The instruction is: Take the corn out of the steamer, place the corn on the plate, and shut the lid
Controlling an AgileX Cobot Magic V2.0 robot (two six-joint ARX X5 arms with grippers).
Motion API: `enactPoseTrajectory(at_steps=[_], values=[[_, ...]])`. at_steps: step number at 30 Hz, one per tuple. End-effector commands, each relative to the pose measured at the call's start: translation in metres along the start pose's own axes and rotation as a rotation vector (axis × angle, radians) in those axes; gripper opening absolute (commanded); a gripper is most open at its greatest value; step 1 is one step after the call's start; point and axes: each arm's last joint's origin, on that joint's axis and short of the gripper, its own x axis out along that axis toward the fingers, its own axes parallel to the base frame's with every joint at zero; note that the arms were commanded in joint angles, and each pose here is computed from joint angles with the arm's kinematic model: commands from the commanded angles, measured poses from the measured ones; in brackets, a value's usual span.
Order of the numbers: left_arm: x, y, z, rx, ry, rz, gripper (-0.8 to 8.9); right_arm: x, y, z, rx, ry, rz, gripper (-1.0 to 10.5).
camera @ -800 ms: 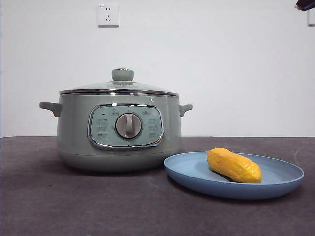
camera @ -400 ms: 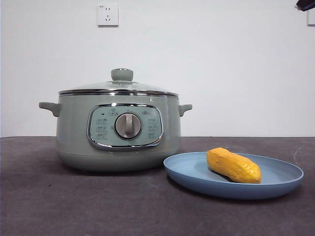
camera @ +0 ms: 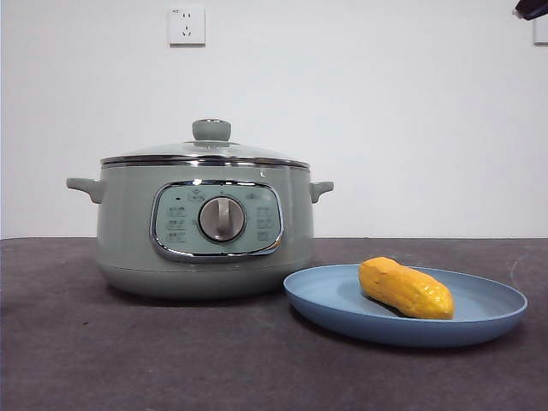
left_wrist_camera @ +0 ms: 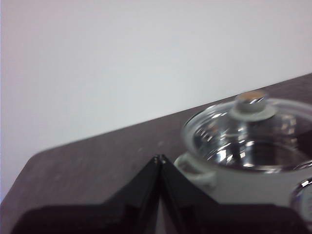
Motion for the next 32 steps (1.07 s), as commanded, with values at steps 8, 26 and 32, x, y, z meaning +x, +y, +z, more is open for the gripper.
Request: enactPoseTrajectory(at_steps=[8,26,32], values=[[0.002,-0.01,-0.062,-0.083,0.066,0.04,-0.04,0.001,0.0,-0.001,-0.01,-0.002,-0.001,0.0],[0.006,-0.017,-0.103,-0.226,0.176,0.036,-0.04,0.001,0.0,-0.001,-0.009,-0.001,-0.002,0.0],[0.006,-0.017,-0.103,-0.226,0.176,0.035,-0.04,0.001,0.0,-0.001,-0.009,-0.001,-0.001,0.0]])
